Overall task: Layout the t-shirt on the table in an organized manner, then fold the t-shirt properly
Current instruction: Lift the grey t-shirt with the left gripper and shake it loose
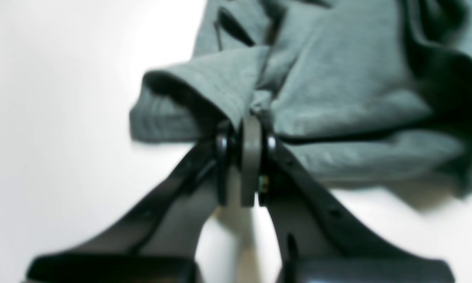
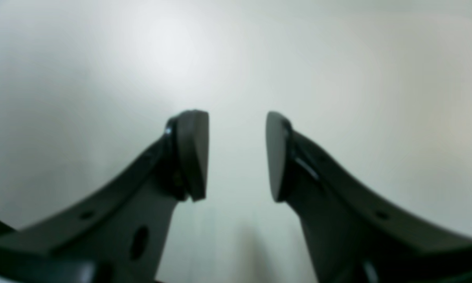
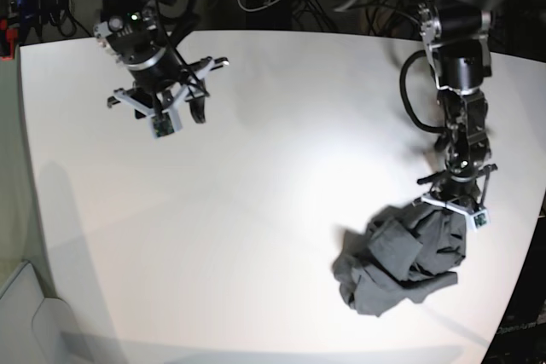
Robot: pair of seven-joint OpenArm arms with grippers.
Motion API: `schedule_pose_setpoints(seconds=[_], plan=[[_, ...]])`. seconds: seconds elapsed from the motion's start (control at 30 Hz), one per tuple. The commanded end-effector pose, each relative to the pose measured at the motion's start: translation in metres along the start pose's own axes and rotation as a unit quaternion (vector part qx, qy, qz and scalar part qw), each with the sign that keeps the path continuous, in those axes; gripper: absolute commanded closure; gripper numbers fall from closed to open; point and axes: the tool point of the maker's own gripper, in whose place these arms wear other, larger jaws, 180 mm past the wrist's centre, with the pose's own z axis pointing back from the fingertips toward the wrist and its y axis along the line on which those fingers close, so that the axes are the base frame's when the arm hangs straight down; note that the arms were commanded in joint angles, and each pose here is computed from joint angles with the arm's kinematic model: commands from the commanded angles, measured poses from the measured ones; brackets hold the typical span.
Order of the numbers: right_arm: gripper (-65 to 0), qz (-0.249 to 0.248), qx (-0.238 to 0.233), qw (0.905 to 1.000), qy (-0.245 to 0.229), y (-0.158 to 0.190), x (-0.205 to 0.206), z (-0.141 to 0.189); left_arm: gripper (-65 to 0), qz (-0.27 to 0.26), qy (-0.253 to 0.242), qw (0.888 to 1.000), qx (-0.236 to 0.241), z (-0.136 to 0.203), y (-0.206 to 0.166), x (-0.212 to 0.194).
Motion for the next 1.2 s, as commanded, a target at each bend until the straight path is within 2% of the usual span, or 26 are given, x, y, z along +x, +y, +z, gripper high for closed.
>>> schedule_pose_setpoints(seconds=[0.0,0.1,0.27,0.33,0.43,0.5,0.63,0.87,0.97,1.17], plan=[[-25.1,0.002,0.002,0.9997,-0.023,0.0,0.011,0.002,-0.7,-0.004,-0.056,0.998,-0.01,0.006,-0.006,0.046],[-25.1,0.003,0.003,0.9997,-0.024,0.001,0.013,0.002,-0.7,-0.012,-0.1,0.994,-0.035,0.037,-0.028,0.082],[-25.1,0.003,0.003,0.9997,-0.024,0.001,0.013,0.002,-0.7,-0.026,-0.19,0.978,-0.08,0.116,-0.066,0.16],[-25.1,0.003,0.003,0.9997,-0.025,0.0,0.013,0.002,-0.7,-0.028,-0.224,0.97,-0.096,0.151,-0.079,0.187],[-25.1,0.002,0.003,0.9997,-0.026,0.001,0.014,0.001,-0.7,-0.046,-0.276,0.951,-0.133,0.204,-0.11,0.218],[-25.1,0.002,0.003,0.9997,-0.026,0.001,0.014,0.001,-0.6,-0.062,-0.28,0.945,-0.157,0.209,-0.131,0.221],[-25.1,0.002,0.004,0.9998,-0.019,0.001,0.009,0.0,-0.6,-0.095,-0.281,0.939,-0.173,0.212,-0.144,0.22],[-25.1,0.0,0.005,0.9999,-0.012,0.001,0.005,-0.003,-0.6,-0.095,-0.29,0.934,-0.189,0.217,-0.157,0.226],[-25.1,0.0,0.004,0.9999,-0.011,0.001,0.004,-0.004,-0.6,-0.116,-0.265,0.933,-0.216,0.216,-0.179,0.202],[-25.1,0.002,0.002,0.9999,-0.017,-0.002,0.009,-0.005,-0.6,-0.153,-0.181,0.934,-0.265,0.214,-0.208,0.122]])
